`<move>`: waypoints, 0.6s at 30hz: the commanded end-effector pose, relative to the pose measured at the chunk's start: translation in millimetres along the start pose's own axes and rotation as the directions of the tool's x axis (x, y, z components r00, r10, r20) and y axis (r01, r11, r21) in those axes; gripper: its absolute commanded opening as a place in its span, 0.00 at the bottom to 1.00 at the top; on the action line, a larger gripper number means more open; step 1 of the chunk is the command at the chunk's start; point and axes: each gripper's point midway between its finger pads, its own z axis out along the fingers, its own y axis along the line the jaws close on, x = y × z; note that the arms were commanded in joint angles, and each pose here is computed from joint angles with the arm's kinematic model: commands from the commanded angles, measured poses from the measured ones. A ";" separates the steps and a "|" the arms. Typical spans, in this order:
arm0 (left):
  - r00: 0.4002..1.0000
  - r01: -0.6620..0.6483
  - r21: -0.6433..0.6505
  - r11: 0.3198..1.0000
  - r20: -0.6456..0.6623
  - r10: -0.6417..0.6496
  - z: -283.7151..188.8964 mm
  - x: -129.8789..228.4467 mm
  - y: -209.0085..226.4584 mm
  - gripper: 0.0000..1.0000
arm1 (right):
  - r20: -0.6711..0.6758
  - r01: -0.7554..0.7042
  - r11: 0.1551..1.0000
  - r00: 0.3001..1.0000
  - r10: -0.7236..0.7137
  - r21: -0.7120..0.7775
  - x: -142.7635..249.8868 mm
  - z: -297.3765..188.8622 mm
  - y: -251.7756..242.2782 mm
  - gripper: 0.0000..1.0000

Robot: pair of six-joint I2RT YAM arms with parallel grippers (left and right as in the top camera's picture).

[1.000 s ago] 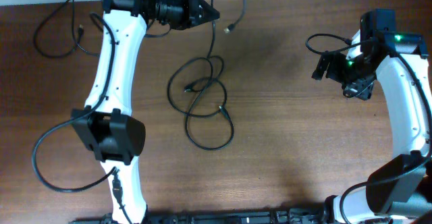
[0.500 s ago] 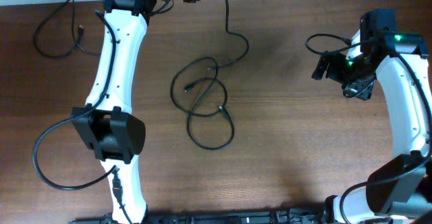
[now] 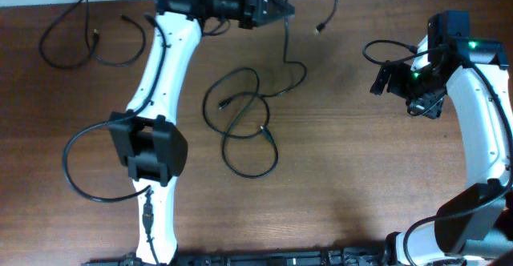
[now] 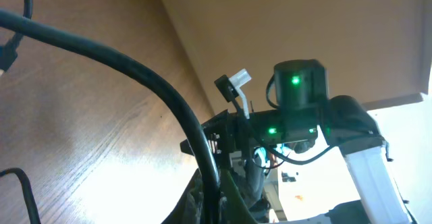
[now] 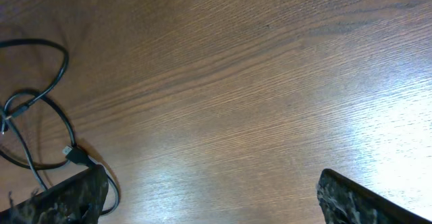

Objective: Untangle cables

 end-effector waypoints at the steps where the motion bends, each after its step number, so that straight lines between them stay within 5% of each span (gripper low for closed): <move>1: 1.000 -0.023 0.033 0.999 0.004 0.022 2.5 -5.9 -11.7 0.00 | 0.019 0.006 1.000 1.000 -0.006 0.008 -3.1 -5.0 -1.6 0.98; 6: 0.985 -0.168 0.195 0.966 0.003 0.171 -16.2 -23.8 -61.9 0.00 | 0.019 0.006 1.000 1.000 -0.006 0.008 -3.1 -5.0 -1.6 0.98; 18: 0.906 -0.374 0.067 0.925 0.241 0.349 -166.1 -69.6 -101.9 0.00 | 0.019 0.006 1.000 1.000 -0.006 0.008 -3.1 -5.0 -1.6 0.98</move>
